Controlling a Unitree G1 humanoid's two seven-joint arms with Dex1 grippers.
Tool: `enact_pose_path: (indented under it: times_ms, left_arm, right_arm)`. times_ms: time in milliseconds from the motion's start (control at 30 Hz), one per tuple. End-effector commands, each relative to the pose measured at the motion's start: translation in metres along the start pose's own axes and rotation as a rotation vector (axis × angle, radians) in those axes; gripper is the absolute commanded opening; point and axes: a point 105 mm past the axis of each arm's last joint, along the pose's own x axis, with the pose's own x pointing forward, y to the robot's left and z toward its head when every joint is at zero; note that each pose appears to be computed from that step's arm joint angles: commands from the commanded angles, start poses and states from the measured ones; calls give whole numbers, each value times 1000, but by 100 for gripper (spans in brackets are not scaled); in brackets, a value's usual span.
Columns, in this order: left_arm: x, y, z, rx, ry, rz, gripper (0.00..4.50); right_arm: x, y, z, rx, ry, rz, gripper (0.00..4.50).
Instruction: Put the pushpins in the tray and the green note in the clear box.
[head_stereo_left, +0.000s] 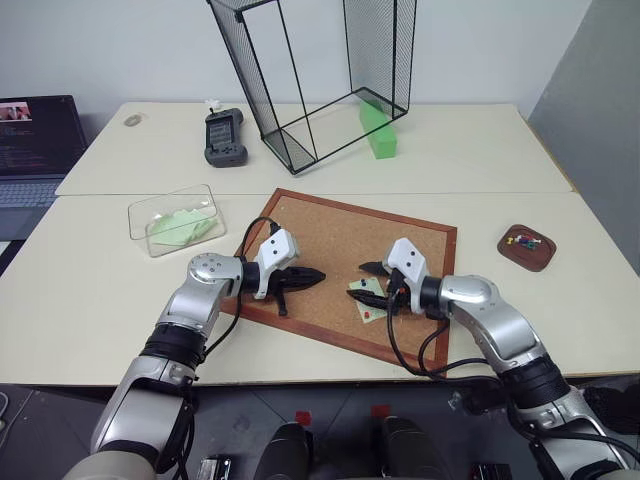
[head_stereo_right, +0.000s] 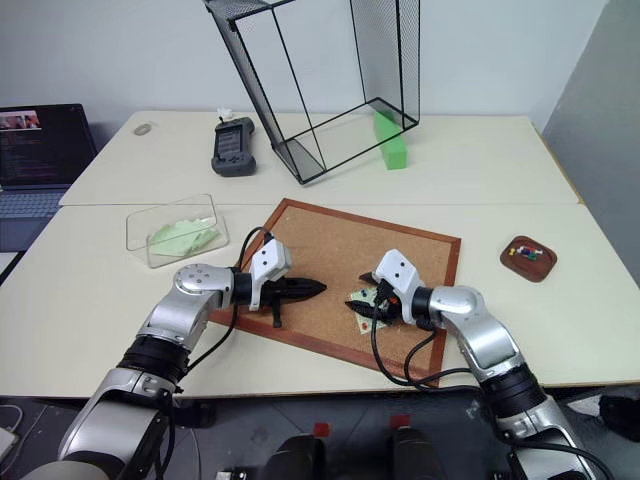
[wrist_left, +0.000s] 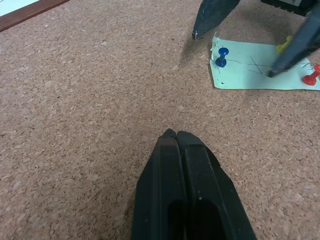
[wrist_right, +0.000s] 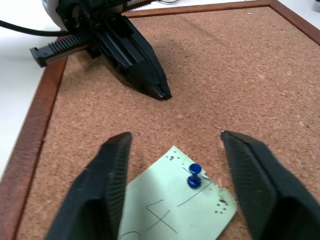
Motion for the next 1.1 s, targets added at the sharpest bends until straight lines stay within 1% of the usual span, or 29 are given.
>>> enact_pose_path:
  times_ms: [33, 133, 200, 367, 400, 533, 767, 1100]
  left_arm:
    - [-1, 4, -6, -7, 38, 34, 0]
    - [-1, 4, -4, -6, 33, 36, 0]
    - [-2, 4, -3, -6, 30, 40, 0]
    - [-1, 4, -2, -6, 26, 43, 0]
    - [-1, 4, -2, -6, 25, 44, 0]
    - [-2, 6, 0, -6, 20, 50, 0]
    - [-2, 5, 0, -9, 23, 50, 0]
    - [1, 4, -4, -17, 50, 33, 0]
  right_arm:
    - [2, -4, 10, -46, -18, -4, 197]
    - [2, -6, 7, -53, 0, -7, 127]
    - [2, -7, 4, -72, 20, -10, 104]
    - [3, -8, 4, -81, 28, -11, 9]
    - [3, -8, 4, -83, 28, -12, 1]
    - [1, -11, 7, -77, 11, -29, 1]
    - [-6, -2, 25, -49, -86, 20, 1]
    - [-10, 0, 28, -51, -89, 35, 1]
